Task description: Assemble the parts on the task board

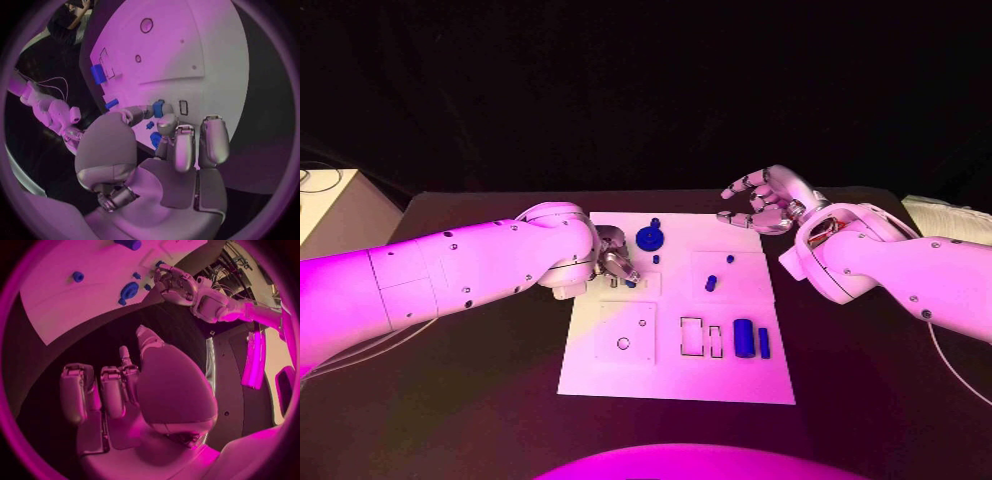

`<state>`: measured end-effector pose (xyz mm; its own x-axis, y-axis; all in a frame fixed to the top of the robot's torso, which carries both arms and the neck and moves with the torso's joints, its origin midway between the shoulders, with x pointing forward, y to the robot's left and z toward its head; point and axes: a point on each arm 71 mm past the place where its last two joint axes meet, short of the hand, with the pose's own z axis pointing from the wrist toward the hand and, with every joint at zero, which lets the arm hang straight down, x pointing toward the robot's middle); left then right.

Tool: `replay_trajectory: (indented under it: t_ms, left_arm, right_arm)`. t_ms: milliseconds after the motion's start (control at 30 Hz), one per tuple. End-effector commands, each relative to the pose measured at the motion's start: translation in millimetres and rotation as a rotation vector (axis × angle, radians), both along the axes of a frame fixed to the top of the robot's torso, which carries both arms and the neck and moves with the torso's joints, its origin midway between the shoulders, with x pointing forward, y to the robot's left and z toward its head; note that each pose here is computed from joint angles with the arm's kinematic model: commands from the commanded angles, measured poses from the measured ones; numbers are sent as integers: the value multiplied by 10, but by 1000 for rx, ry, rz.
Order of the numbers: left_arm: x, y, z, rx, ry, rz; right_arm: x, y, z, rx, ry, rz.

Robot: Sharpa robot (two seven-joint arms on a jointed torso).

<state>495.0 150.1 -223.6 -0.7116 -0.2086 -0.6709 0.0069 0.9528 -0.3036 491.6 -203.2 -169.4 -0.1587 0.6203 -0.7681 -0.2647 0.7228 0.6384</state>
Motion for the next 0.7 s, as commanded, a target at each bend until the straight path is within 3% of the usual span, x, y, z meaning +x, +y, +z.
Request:
replay_trajectory:
  t_ms: [33,700]
  left_arm:
    - [-34,-64,-33,-9,26,-26]
    - [-21,-78,-42,-4,21,-27]
  right_arm:
    - [-4,11,-7,-6,4,13]
    - [-5,11,-18,-6,6,14]
